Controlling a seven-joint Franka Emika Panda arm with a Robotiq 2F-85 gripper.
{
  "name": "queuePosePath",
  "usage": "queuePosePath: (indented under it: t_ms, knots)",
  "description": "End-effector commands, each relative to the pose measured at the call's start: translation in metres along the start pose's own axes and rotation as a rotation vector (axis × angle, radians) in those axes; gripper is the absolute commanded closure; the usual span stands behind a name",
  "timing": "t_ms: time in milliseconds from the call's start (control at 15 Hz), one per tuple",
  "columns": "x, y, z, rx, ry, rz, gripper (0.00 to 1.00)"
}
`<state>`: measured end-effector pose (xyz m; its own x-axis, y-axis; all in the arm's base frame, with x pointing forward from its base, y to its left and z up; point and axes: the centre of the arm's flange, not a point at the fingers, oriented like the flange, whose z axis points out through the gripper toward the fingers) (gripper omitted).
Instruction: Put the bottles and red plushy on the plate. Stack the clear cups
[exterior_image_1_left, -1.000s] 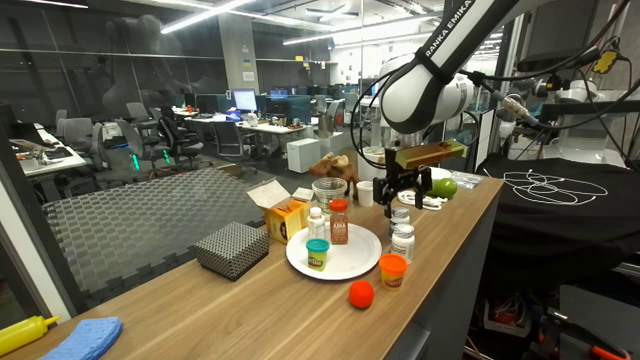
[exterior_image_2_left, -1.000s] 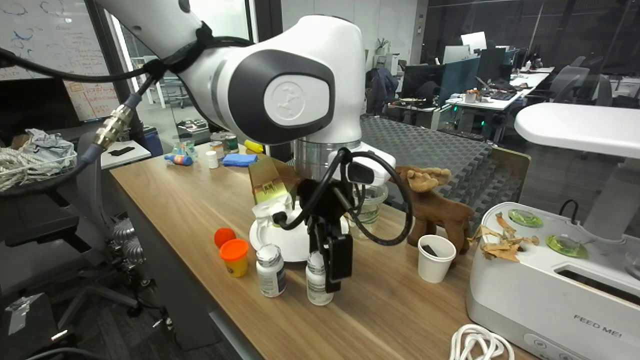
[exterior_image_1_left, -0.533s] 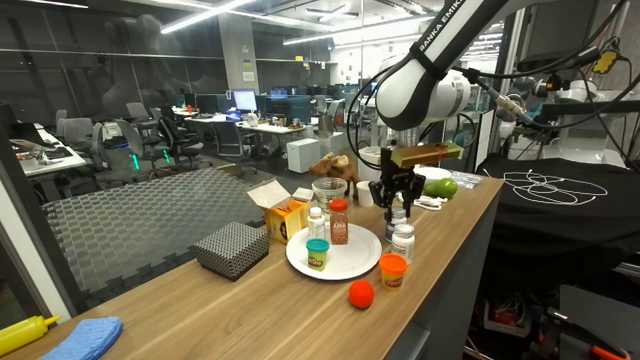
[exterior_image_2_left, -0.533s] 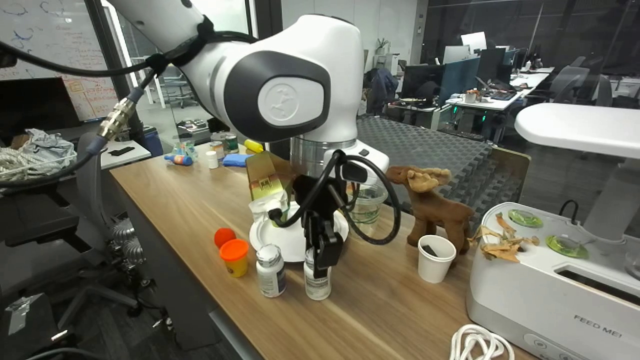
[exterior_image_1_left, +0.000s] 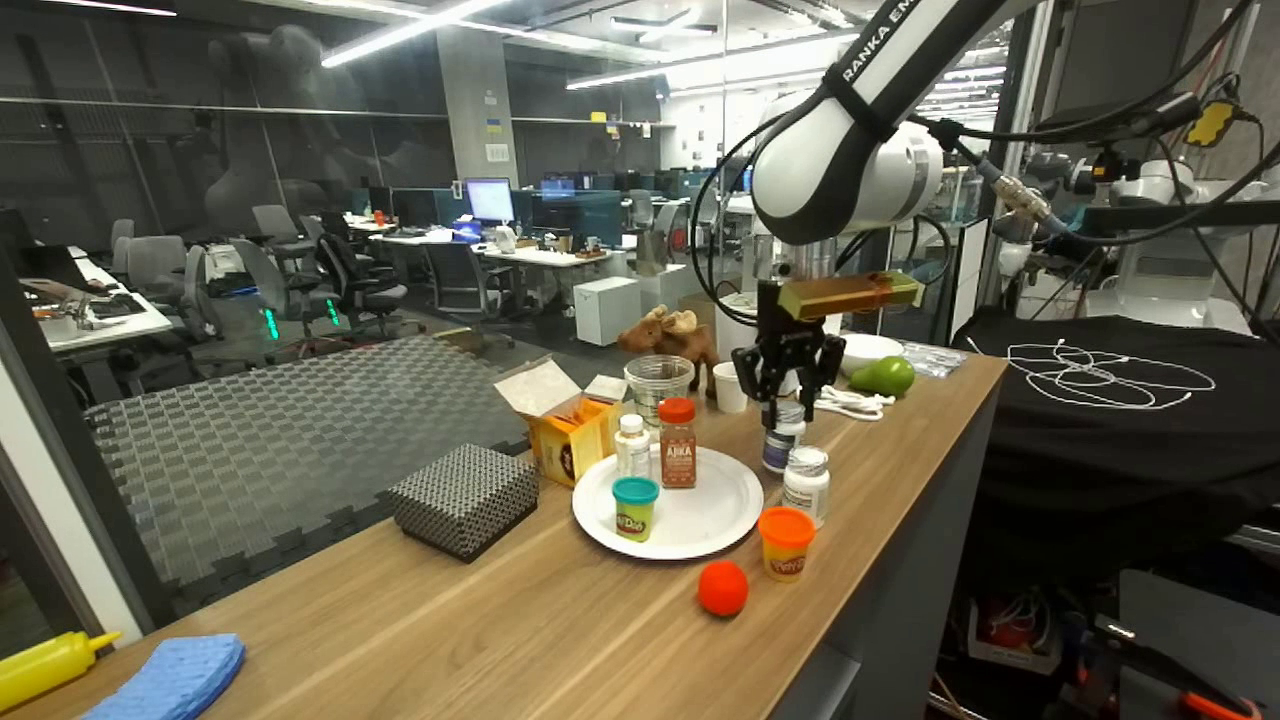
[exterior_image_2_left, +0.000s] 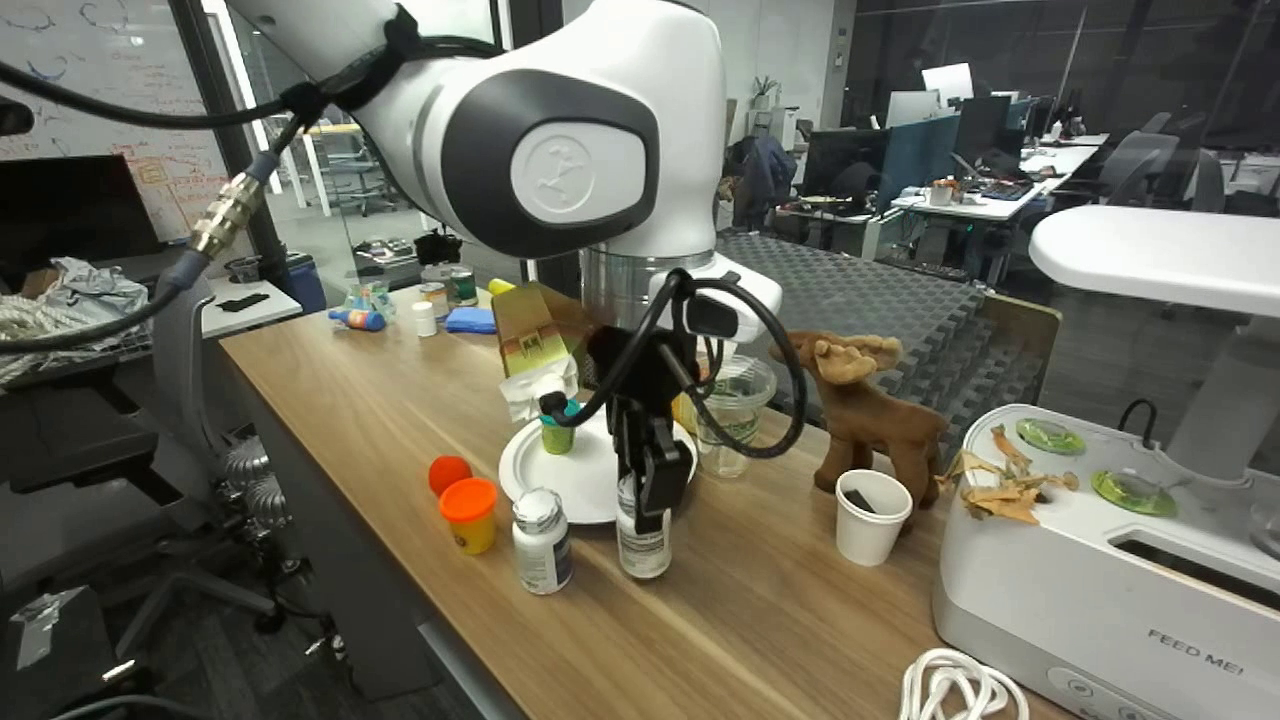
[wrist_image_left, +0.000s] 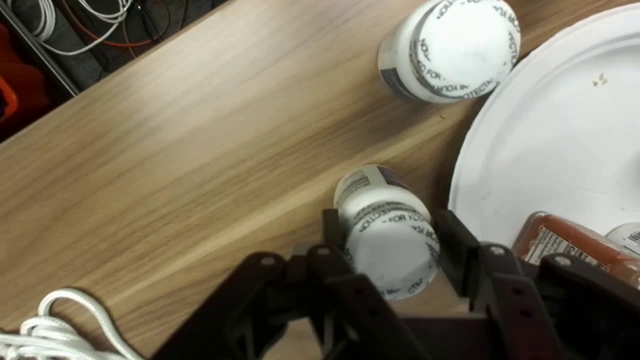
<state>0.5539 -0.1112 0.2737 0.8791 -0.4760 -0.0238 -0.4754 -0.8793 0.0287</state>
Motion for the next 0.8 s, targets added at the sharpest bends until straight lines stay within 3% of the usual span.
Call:
queuePosePath:
  t_ms: [0, 333, 733]
  knots:
    - [-0.005, -0.01, -0.04, 0.008, 0.072, -0.021, 0.75]
    - [-0.018, -0.046, -0.061, 0.046, 0.068, -0.129, 0.75]
    - [-0.026, -0.096, -0.023, -0.012, -0.006, -0.227, 0.75]
